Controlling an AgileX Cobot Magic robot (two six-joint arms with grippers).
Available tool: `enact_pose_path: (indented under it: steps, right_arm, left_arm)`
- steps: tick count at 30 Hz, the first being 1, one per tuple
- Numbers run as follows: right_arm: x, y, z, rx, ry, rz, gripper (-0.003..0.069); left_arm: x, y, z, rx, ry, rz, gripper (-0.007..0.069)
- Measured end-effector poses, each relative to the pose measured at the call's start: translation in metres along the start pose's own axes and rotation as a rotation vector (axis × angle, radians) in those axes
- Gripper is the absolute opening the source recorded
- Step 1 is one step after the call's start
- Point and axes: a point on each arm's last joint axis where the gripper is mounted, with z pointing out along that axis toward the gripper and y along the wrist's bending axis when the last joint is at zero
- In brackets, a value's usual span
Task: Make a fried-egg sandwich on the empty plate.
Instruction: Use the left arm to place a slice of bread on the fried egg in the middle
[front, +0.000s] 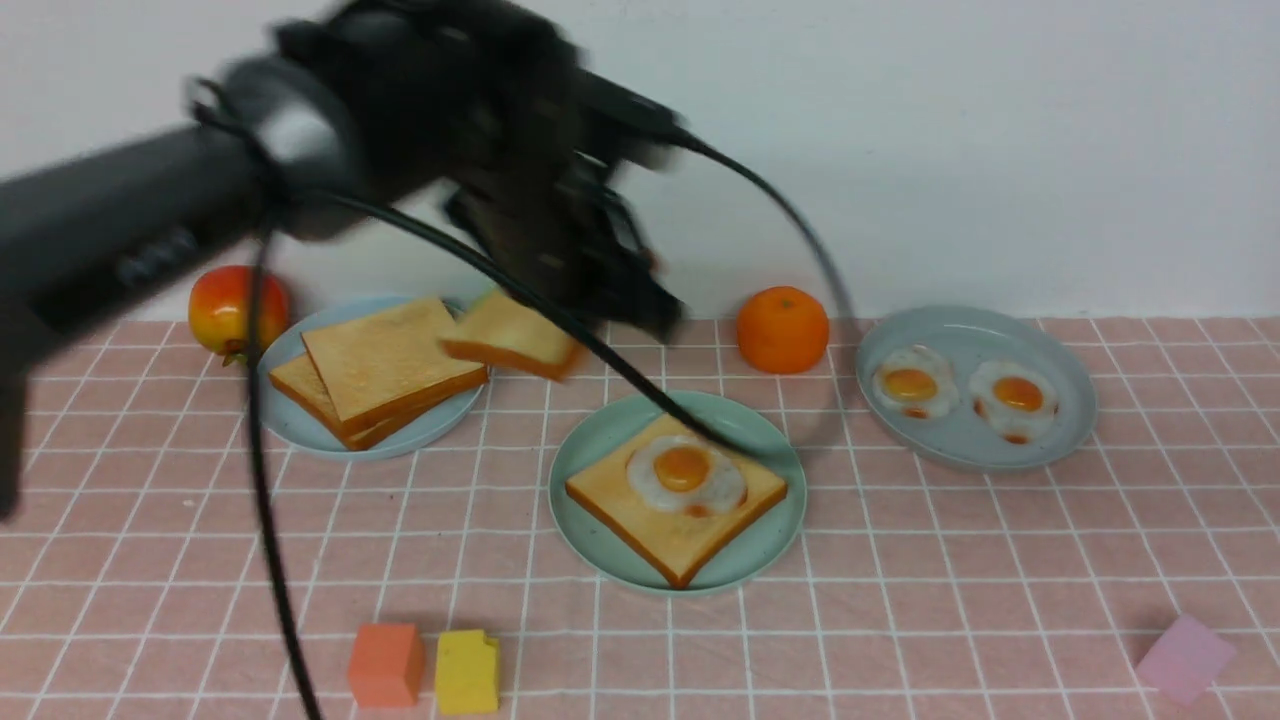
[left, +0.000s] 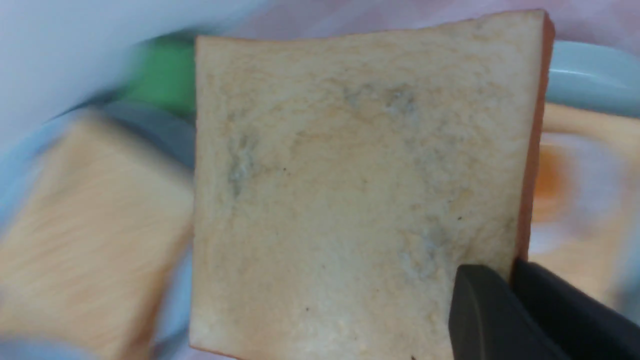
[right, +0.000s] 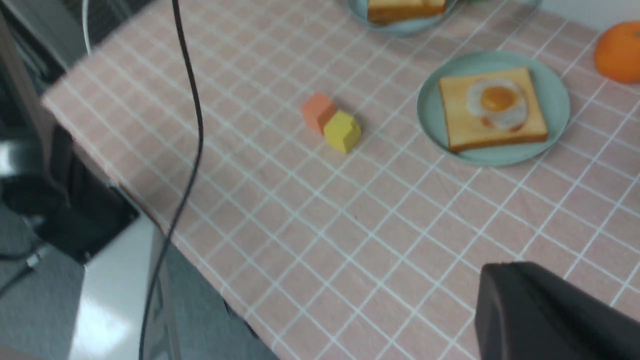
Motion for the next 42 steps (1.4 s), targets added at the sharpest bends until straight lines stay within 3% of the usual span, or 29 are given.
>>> enact_pose_path:
  steps: [4, 8, 22, 42]
  right_arm:
    - [0.008, -0.002, -0.017, -0.009, -0.058, 0.011, 0.0025]
    - [0.016, -0.004, -0.022, -0.013, -0.071, 0.03, 0.0025]
    - [0.027, -0.007, -0.005, 0.004, -0.005, 0.035, 0.0027]
    - [0.027, -0.007, -0.005, 0.004, -0.005, 0.035, 0.0032]
  left_arm:
    - [0.002, -0.059, 0.015, 0.058, 0.029, 0.138, 0.0041]
    - [0.007, -0.08, 0.034, 0.029, 0.061, 0.227, 0.0041]
    - [0.019, -0.087, 0.081, -0.028, 0.122, 0.239, 0.0039]
    - [0.022, -0.089, 0.084, -0.01, 0.147, 0.196, 0.0059]
